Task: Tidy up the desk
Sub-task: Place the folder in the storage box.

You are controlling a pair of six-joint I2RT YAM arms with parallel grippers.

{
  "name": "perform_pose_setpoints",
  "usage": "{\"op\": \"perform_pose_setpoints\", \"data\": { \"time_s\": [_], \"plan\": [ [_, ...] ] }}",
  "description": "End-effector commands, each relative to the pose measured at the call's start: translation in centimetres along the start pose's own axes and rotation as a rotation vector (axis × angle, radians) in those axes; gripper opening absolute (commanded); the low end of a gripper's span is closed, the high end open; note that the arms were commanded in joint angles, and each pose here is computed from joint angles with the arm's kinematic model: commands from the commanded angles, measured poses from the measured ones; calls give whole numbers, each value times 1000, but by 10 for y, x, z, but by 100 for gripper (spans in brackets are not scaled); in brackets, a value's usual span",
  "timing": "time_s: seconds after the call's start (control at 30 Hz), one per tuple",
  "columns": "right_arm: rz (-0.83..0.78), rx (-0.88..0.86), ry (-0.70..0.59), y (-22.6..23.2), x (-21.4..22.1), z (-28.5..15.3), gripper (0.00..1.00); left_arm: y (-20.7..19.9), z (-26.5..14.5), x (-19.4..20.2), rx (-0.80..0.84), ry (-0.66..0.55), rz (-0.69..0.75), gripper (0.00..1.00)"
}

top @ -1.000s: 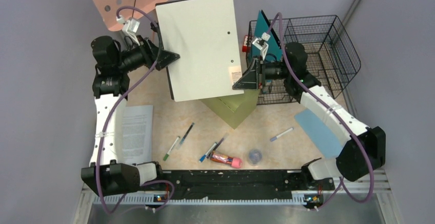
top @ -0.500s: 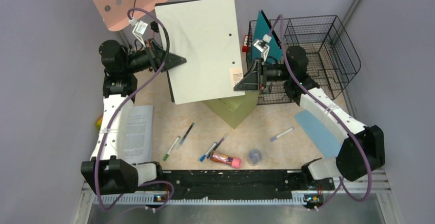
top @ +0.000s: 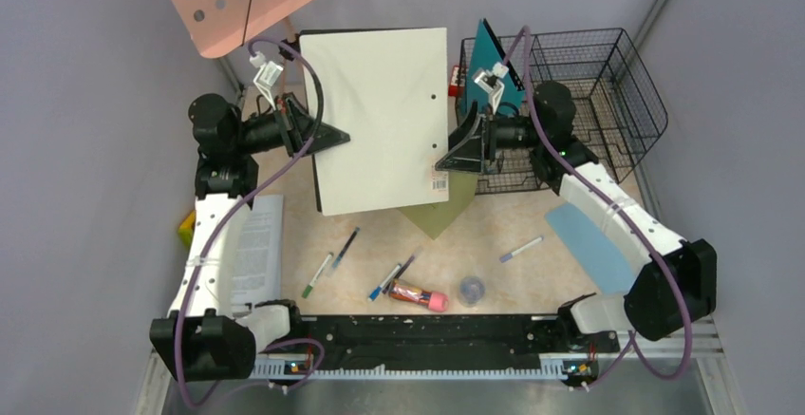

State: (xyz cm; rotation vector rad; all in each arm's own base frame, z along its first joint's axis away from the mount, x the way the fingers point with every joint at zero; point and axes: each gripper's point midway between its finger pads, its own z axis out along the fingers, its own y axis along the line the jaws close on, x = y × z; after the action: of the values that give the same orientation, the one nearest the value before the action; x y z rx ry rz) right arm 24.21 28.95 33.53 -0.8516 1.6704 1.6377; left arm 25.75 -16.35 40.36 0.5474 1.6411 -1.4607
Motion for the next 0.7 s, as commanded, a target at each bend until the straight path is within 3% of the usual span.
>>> {"op": "perform_pose_setpoints", "data": {
  "time_s": [0.0, 0.43, 0.67],
  "plan": [
    [-180, 7, -71, 27, -37, -11, 83, -23, -5, 8, 49, 18, 108, 0],
    [-166, -43, -93, 21, -54, -2, 82, -37, -2, 35, 111, 70, 88, 0],
    [-168, -107, -82, 33, -50, 6, 72, -39, 3, 39, 126, 78, 84, 0]
  ]
}}
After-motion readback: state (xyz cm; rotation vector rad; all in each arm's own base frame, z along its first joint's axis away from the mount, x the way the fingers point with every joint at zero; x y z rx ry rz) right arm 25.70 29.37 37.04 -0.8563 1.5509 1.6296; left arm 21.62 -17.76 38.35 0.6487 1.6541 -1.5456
